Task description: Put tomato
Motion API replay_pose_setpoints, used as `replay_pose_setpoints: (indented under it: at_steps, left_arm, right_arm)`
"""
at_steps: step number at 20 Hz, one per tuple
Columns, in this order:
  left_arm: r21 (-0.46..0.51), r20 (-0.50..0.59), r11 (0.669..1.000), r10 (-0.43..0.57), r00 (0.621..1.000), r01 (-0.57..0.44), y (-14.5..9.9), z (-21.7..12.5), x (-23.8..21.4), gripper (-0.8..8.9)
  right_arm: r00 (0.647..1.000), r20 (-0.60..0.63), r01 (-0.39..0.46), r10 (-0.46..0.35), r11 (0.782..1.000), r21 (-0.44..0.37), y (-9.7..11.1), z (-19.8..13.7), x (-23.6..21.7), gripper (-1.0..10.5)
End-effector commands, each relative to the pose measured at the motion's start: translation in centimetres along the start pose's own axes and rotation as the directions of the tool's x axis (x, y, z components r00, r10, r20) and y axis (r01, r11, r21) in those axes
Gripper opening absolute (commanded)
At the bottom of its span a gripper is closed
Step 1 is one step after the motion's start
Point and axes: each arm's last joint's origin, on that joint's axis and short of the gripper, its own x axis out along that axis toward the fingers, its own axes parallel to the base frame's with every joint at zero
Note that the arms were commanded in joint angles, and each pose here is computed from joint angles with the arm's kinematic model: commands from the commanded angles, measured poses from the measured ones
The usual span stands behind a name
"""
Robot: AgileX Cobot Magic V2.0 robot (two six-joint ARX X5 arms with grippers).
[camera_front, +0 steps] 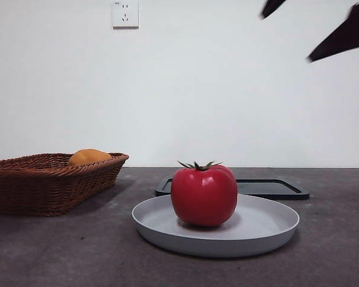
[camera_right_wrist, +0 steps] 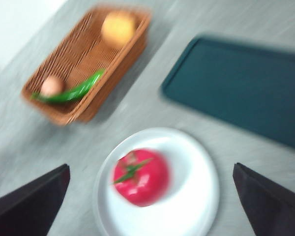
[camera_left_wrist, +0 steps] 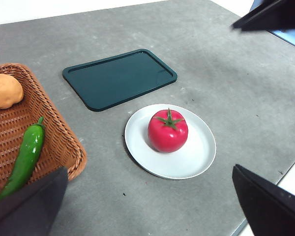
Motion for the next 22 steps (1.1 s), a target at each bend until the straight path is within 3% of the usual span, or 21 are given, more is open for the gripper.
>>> replay_pose_setpoints:
  at_steps: [1,4,9,11,19,22]
  left_arm:
    - [0.002,0.016,1.0,-0.007,1.0,0.007,-0.1,0.4,-0.1,6.88]
    - [0.002,0.016,1.0,-0.007,1.0,0.007,-0.1,0.4,-0.1,6.88]
    - [0.002,0.016,1.0,-0.008,1.0,0.008,-0.1,0.4,-0.1,6.88]
    - [0.002,0.016,1.0,-0.008,1.0,0.008,-0.1,0.4,-0.1,6.88]
    - [0.002,0.016,1.0,-0.007,1.0,0.007,-0.1,0.4,-0.1,6.88]
    - [0.002,0.016,1.0,-0.007,1.0,0.007,-0.1,0.4,-0.1,6.88]
  right_arm:
    - [0.996,-0.085,-0.004,0.002,1.0,-0.015,1.3,0.6,3.3,7.2]
    - [0.977,-0.199,0.066,-0.08,0.995,-0.075,2.8,0.3,8.3,7.2]
    - [0.934,-0.326,0.107,-0.148,0.984,-0.141,4.2,-1.1,14.5,7.2]
    - [0.915,-0.351,0.144,-0.199,0.974,-0.176,4.4,-2.0,16.0,7.2]
    - [0.834,-0.477,0.192,-0.278,0.956,-0.221,4.2,-5.6,20.2,7.1]
    - [0.818,-0.499,0.2,-0.287,0.955,-0.221,4.0,-5.9,20.4,4.1]
